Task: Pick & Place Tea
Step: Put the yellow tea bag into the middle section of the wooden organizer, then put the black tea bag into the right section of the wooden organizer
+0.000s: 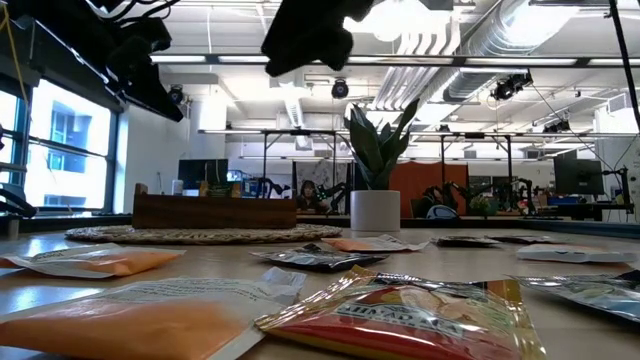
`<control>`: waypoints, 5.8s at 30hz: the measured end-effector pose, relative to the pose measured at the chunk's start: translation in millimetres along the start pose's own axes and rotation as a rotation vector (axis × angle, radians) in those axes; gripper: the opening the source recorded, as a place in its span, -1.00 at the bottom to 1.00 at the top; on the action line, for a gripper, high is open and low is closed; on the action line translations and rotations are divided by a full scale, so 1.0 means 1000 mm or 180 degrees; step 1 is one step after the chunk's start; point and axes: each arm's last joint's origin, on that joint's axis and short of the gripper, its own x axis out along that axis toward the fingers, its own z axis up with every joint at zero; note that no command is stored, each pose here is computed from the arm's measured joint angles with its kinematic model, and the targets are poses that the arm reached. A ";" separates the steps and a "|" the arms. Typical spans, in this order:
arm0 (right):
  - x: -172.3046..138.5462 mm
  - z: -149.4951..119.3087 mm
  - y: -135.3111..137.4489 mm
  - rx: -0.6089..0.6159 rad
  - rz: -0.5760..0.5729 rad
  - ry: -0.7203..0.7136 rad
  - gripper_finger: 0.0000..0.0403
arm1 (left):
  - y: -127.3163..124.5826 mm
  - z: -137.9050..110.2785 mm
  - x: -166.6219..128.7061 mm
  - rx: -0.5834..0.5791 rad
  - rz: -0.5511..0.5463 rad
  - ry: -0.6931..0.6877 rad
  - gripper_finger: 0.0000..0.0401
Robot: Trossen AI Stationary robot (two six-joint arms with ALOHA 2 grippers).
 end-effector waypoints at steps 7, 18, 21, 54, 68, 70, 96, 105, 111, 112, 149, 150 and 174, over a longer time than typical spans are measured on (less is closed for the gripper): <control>0.018 -0.015 0.035 0.0161 0.0174 0.0186 -0.25 | 0.000 -0.001 0.000 0.0006 0.0002 0.0024 -0.52; 0.060 -0.057 0.083 0.0413 0.0122 0.0678 -0.23 | 0.000 -0.001 0.000 -0.0004 -0.0003 0.0027 -0.52; 0.057 -0.068 0.089 0.0601 0.0002 0.0886 -0.23 | 0.000 -0.001 0.000 -0.0002 -0.0008 0.0033 -0.52; 0.092 -0.086 0.079 0.0055 -0.0562 0.0902 -0.85 | 0.000 -0.001 0.000 0.0009 -0.0011 0.0039 -0.52; 0.082 0.029 -0.085 -0.1766 -0.3269 -0.0544 -0.98 | 0.000 0.000 0.000 -0.0012 -0.0015 0.0003 -0.52; 0.093 0.030 -0.116 -0.2088 -0.3283 -0.0495 -0.98 | 0.000 0.000 0.000 -0.0011 -0.0014 0.0008 -0.52; 0.137 0.004 -0.203 -0.2311 -0.3128 -0.0479 -0.79 | 0.000 0.000 0.000 -0.0010 0.0014 0.0011 -0.52; 0.139 0.005 -0.194 -0.2477 -0.3034 -0.0522 -0.55 | 0.000 0.000 0.000 -0.0009 0.0014 0.0013 -0.52; 0.128 0.013 -0.179 -0.2344 -0.3159 -0.0486 -0.46 | 0.000 0.000 0.000 -0.0009 0.0008 0.0014 -0.52; 0.124 0.015 -0.174 -0.2335 -0.3133 -0.0504 -0.46 | 0.000 0.000 0.000 -0.0008 0.0032 0.0013 -0.52; -0.057 -0.033 -0.006 -0.0629 -0.1662 0.0470 -0.59 | 0.001 0.000 0.000 -0.0007 0.0097 0.0007 -0.52; -0.062 -0.039 -0.008 -0.0514 -0.1584 0.0403 -0.59 | 0.001 0.000 0.000 -0.0008 0.0098 0.0006 -0.52; -0.038 -0.137 0.024 0.0093 0.0275 -0.1052 -0.59 | 0.001 0.000 0.000 -0.0007 0.0097 0.0006 -0.52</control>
